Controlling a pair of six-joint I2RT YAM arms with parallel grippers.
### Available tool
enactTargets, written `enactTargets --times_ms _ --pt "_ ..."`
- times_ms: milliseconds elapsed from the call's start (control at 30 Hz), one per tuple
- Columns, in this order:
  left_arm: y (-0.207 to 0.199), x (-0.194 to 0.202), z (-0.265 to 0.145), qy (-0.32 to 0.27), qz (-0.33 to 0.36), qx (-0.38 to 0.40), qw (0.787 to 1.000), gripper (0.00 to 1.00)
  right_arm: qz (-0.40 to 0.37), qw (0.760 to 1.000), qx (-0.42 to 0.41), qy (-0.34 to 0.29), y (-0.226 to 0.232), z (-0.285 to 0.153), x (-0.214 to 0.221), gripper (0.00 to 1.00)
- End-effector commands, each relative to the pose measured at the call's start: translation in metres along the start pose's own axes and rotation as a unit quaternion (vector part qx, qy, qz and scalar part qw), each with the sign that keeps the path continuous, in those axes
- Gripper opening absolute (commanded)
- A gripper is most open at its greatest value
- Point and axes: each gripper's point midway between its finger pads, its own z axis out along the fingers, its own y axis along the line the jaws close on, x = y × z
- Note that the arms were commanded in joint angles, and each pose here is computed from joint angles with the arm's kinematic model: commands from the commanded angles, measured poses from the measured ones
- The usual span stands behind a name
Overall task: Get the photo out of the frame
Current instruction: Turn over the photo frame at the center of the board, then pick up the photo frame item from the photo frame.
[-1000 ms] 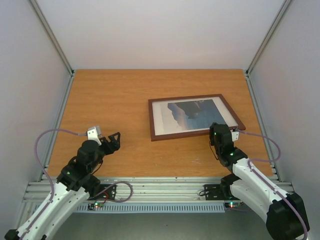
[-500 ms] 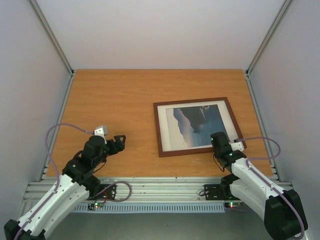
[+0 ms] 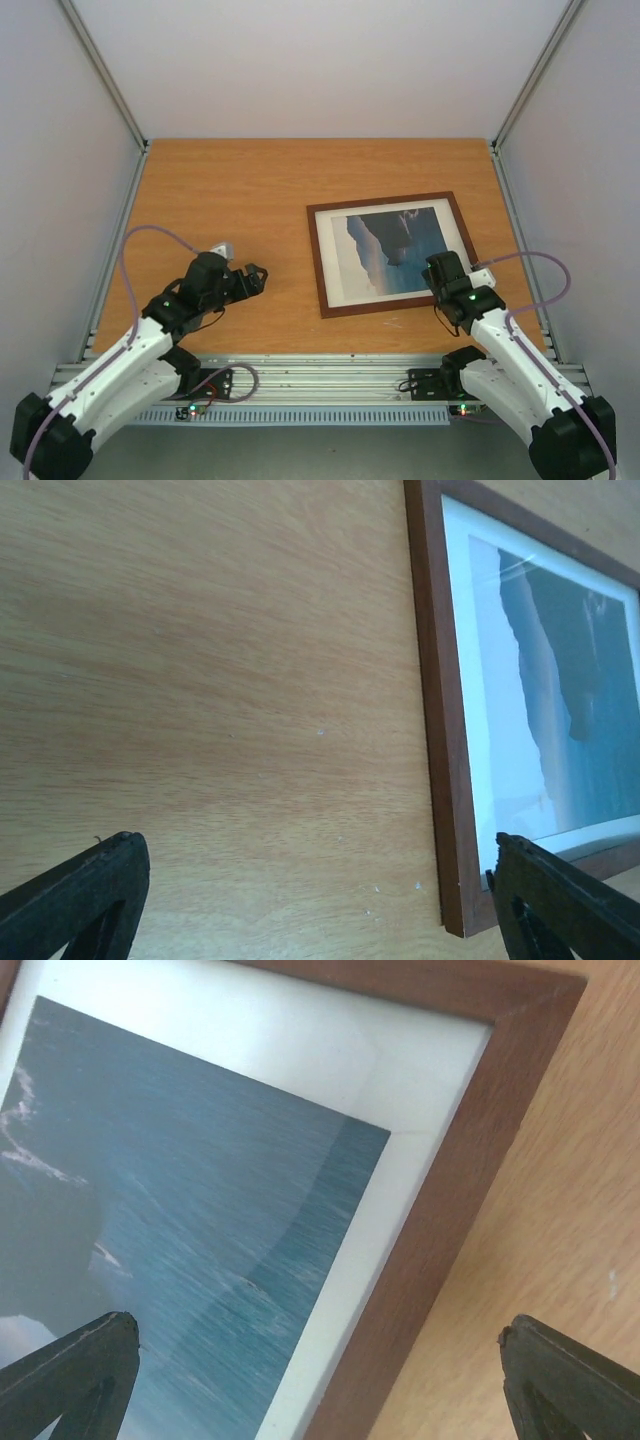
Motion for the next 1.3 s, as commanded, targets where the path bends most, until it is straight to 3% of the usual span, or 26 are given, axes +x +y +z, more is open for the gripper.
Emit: enactTargets --times_ms 0,300,433,700,867,1267 --pt "-0.028 -0.011 0.008 0.007 0.009 0.028 1.000 0.93 -0.097 0.995 0.019 -0.023 -0.002 -0.025 -0.021 0.98" --pt "-0.046 -0.003 0.050 0.061 0.087 -0.053 0.993 0.93 -0.331 0.942 0.007 -0.054 0.056 -0.055 -0.057 0.98" --pt "-0.056 -0.003 0.069 0.075 0.111 -0.073 0.988 0.93 -0.381 0.924 -0.007 -0.019 0.079 -0.044 -0.061 0.98" --pt "-0.078 0.005 0.106 0.114 0.144 -0.082 0.980 0.91 -0.377 0.926 -0.017 0.028 0.098 0.001 -0.084 0.98" --pt "-0.094 0.018 0.128 0.137 0.159 -0.084 0.974 0.88 -0.324 0.944 -0.004 0.069 0.085 0.035 -0.109 0.95" --pt "-0.102 0.036 0.156 0.172 0.194 -0.112 0.959 0.80 -0.321 0.938 0.025 0.129 0.085 0.103 -0.124 0.91"
